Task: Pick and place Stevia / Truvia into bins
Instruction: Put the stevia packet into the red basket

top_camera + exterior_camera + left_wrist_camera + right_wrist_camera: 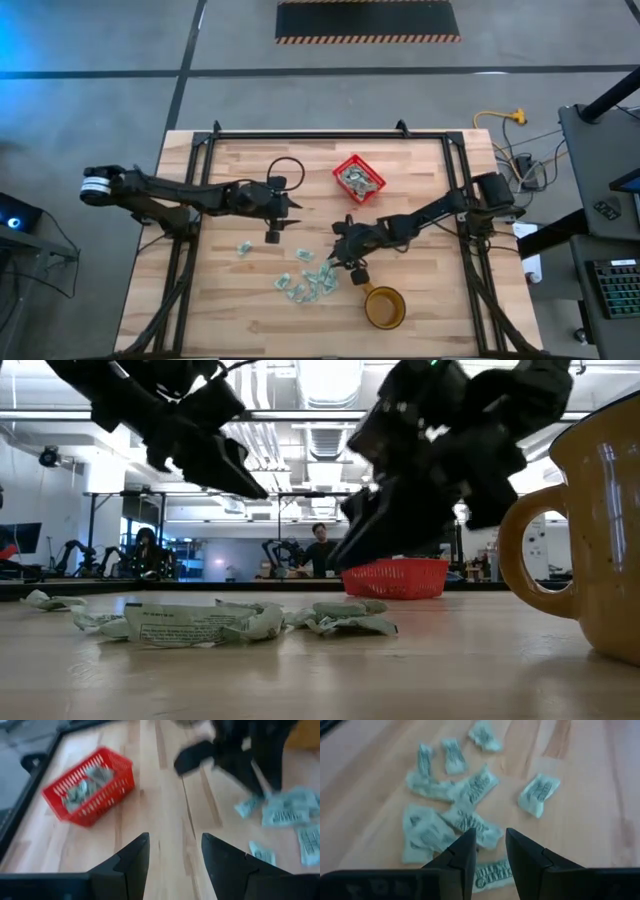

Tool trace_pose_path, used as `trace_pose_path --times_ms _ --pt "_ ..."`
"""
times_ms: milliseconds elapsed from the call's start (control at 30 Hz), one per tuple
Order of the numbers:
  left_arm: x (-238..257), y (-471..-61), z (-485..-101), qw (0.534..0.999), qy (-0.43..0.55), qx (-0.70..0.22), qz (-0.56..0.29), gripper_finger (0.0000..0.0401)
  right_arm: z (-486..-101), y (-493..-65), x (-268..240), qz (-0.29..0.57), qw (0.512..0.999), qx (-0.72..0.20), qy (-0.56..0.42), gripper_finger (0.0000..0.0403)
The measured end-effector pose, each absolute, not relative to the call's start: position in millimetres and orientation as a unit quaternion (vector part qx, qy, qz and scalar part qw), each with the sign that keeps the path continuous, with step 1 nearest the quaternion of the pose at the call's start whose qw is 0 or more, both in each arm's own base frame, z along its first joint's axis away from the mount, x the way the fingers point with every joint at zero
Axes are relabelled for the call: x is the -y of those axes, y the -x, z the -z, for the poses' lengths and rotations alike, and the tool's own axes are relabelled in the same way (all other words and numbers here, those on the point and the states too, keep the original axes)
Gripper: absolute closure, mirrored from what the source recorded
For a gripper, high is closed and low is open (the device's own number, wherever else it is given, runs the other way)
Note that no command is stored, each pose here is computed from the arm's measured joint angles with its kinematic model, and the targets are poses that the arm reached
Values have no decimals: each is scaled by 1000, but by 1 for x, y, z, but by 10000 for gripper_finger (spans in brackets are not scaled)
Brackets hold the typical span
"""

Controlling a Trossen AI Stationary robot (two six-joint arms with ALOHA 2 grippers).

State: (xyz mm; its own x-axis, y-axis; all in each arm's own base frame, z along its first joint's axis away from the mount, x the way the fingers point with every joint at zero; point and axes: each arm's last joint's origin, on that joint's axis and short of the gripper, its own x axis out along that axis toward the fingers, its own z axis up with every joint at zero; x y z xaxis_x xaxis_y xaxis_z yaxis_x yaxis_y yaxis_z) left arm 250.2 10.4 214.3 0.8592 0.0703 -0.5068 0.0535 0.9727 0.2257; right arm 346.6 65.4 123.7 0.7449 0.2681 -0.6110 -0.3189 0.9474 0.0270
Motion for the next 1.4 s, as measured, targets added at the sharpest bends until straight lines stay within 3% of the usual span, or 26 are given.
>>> trace_pose_path --times_ms 467,1400 --pt "-10 -252 -211 955 -117 -272 -3 237 -123 -350 -56 -124 912 -392 -7 275" --pt "-10 -252 -211 956 -117 -270 -4 237 -120 -349 -54 -98 911 -402 6 292"
